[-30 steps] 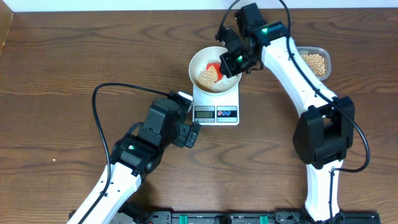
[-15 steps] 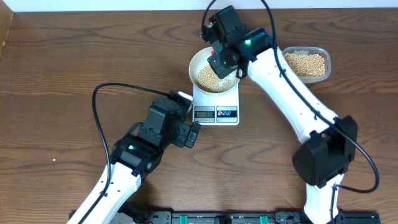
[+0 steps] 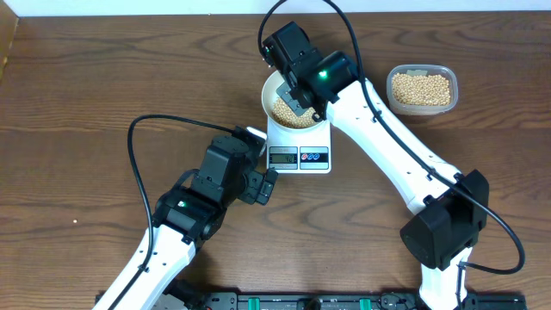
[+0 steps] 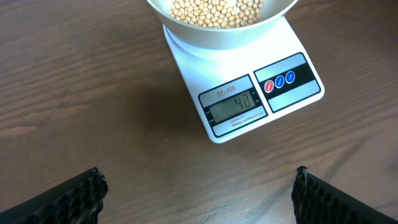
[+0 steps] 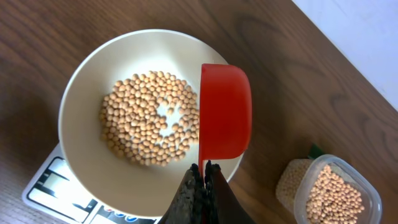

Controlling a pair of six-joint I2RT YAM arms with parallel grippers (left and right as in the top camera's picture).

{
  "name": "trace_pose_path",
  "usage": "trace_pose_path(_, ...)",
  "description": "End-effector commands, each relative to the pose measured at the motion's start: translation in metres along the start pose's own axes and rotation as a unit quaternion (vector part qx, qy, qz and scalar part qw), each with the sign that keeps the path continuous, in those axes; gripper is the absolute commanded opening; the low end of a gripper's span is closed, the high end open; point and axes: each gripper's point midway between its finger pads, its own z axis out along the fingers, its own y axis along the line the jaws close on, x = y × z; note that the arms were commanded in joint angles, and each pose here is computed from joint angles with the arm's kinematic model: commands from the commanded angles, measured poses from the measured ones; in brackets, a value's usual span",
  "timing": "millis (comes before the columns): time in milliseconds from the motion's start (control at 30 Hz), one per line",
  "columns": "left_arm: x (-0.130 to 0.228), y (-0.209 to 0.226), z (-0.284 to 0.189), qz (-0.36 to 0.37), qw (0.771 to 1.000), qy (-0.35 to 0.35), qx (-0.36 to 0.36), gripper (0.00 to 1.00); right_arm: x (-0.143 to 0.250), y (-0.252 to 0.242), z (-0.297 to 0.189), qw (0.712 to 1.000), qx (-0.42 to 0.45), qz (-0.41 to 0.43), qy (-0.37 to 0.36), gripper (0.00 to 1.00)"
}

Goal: Scoop item into bowl and weigh 50g on scale
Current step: 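Tilt the red scoop to pour soybeans into the bowl, then return the empty scoop with the right gripper to the bean tub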

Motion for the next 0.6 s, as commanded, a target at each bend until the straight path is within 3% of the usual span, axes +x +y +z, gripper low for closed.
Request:
trace_pose_path(0,-0.003,0.002,-0.001,0.001,1.000,-0.002,-0.004,0.97,-0.008,-0.006,-0.012,1.000,-0.008,0.004,-0.018,0.01)
trace_pose_path(233,-0.003,0.002,-0.001,0.001,1.000,-0.002,-0.004,0.97,-0.012,-0.012,-0.018,0.992,-0.108,0.040,-0.043,0.01)
trace_pose_path(567,-0.003,0.002,-0.001,0.001,1.000,-0.002,-0.004,0.97,-0.004,-0.104,-0.064,0.967,-0.160,0.160,-0.113,0.01)
